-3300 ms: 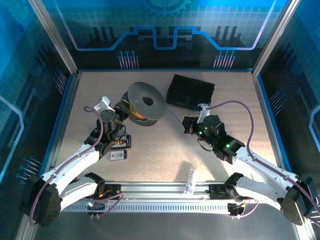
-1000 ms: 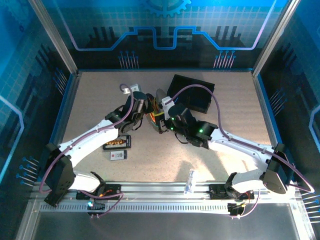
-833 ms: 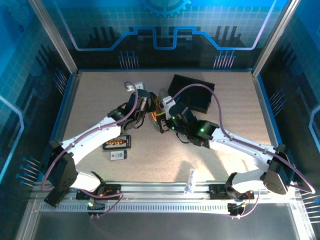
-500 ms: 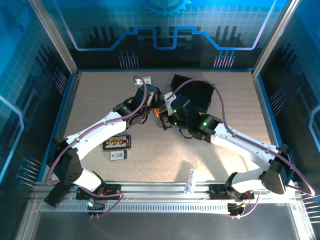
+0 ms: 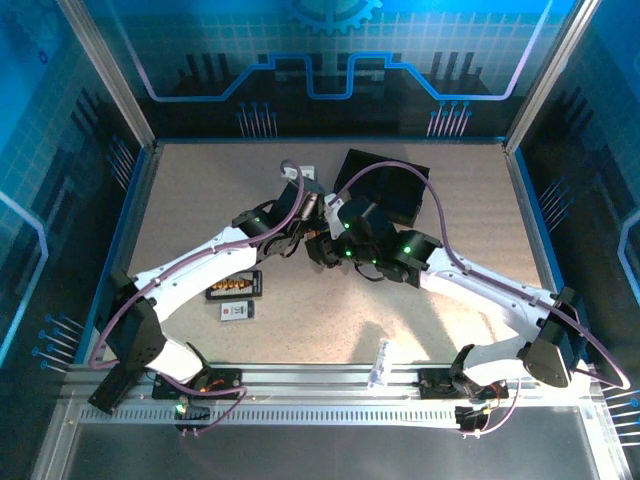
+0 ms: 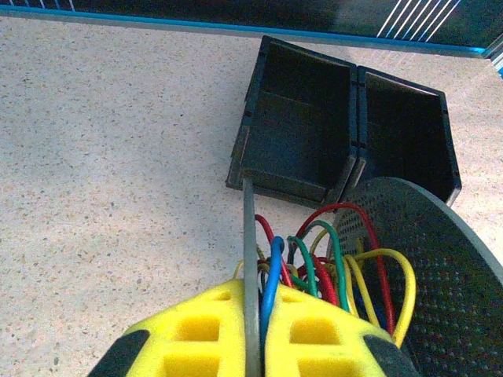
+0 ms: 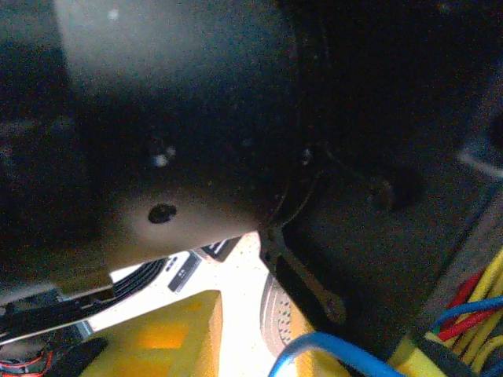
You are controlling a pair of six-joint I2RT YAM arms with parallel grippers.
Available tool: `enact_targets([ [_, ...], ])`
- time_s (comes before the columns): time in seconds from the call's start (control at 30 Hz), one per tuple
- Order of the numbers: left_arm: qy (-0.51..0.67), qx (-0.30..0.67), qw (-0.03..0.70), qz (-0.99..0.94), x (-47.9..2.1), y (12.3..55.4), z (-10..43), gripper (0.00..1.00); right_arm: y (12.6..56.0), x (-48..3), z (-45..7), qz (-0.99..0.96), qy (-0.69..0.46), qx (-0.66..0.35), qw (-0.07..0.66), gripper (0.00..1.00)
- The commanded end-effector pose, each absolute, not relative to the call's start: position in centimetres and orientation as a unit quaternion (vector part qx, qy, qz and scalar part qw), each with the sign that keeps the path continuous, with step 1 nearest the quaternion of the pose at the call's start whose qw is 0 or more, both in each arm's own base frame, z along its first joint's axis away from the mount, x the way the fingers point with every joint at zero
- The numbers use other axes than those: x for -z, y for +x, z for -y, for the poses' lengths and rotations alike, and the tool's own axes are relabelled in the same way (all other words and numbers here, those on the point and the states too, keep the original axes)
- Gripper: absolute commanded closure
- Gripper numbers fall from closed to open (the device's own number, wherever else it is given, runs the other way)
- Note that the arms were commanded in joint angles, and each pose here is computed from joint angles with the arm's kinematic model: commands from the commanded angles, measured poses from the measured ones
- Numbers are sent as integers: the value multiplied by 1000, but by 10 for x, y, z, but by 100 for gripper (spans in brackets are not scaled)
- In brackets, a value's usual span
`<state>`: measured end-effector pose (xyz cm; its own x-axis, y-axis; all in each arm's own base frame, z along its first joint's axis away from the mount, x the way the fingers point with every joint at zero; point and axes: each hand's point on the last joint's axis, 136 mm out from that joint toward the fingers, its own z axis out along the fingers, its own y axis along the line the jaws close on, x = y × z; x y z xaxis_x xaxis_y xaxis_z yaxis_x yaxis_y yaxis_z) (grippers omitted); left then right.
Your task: Wrap the cables
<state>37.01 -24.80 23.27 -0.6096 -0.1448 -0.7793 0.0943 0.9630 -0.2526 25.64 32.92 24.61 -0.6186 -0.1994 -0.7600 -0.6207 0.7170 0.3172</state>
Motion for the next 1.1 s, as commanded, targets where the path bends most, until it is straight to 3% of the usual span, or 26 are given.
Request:
enact_targets([
  [0.0,6,190,458,-869,-268,364,273,100,259,-268,-322,-838,-230,-296,395,64],
  [0.23,7,190,456,-870,-268,364,273,100,255,-272,-309,-842,-229,-283,398,63],
  [0.43,11,196,450,-871,-267,364,276,100,256,-269,-303,-845,-229,-271,400,100],
  [1.07,50,222,420,-879,-262,346,284,100,326,-283,-244,-860,-154,-83,480,100],
])
